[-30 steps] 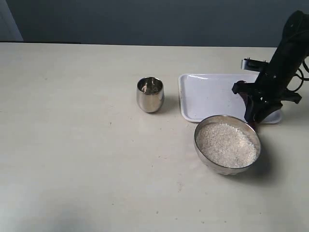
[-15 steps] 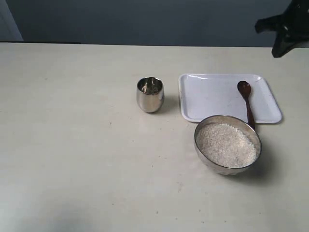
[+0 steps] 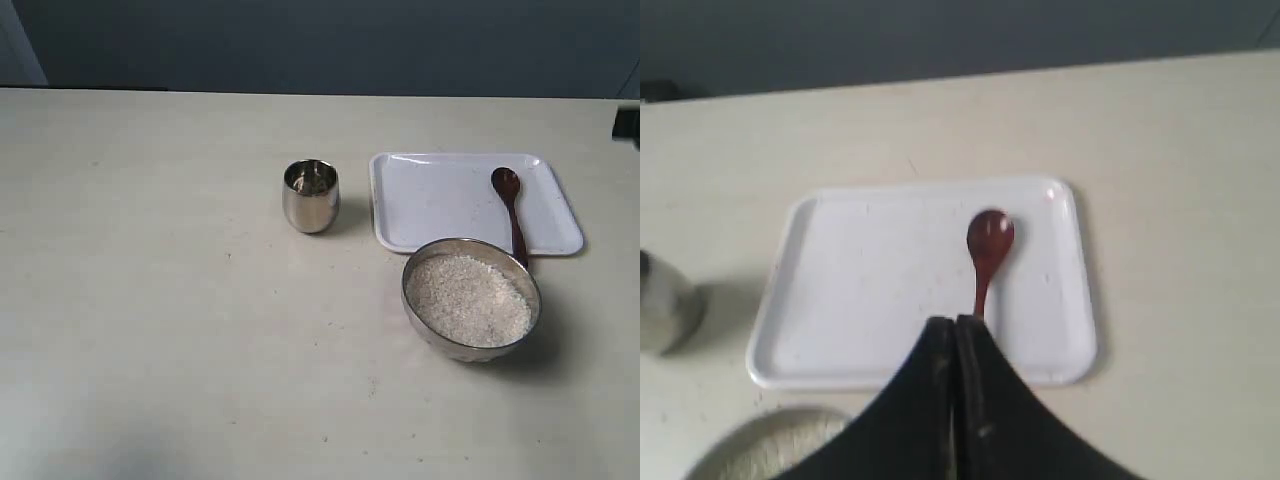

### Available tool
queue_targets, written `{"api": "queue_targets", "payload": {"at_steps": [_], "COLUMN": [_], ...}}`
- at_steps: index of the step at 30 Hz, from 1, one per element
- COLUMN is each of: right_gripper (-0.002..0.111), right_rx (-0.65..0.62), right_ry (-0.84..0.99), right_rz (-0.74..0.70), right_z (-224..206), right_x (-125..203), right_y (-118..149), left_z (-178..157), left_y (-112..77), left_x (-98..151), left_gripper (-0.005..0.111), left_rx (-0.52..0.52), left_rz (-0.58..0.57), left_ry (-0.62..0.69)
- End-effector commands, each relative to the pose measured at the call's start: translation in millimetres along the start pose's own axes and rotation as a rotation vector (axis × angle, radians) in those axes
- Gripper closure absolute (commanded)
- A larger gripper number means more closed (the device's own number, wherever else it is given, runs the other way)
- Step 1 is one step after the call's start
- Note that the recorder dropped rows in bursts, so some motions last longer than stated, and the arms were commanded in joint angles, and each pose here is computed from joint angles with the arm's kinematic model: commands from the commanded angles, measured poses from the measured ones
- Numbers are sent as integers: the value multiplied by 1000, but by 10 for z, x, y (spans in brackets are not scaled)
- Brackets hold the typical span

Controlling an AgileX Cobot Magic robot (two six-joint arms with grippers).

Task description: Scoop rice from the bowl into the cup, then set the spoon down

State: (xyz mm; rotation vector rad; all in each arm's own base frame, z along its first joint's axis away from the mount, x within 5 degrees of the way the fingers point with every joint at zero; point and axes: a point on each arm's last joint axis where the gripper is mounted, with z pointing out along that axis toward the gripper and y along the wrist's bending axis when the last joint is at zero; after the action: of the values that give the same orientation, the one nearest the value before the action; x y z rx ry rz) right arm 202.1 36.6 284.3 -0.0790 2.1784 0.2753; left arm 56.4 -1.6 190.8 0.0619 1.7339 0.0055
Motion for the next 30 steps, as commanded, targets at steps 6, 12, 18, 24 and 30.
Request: {"api": "queue_targets", "payload": {"at_steps": [6,12,18,24,30], "right_gripper": [108,108,108,108,108], "right_rx": [-4,87,119,92,66], "right_ry": [282,211,-95,-430,-534], "right_rz": [36,-338,-300,-186,-130], "right_z": [-10,-92,-507,-734,-706], "right_x": [924,880,773,1064,1474], "right_y": [-77,-168,-125,-133,-185], "left_z": [-1,-1,-1,-1,-1], "left_y": [-3,-3,-3,-3,-3], "left_x": [-6,-6,-6,-6,-6], "left_gripper": [106,106,106,106,106], "left_rx": [5,5,5,5,5], "left_rz": [0,0,0,0,0], "left_ry": [-6,-6,-6,-6,-6]}}
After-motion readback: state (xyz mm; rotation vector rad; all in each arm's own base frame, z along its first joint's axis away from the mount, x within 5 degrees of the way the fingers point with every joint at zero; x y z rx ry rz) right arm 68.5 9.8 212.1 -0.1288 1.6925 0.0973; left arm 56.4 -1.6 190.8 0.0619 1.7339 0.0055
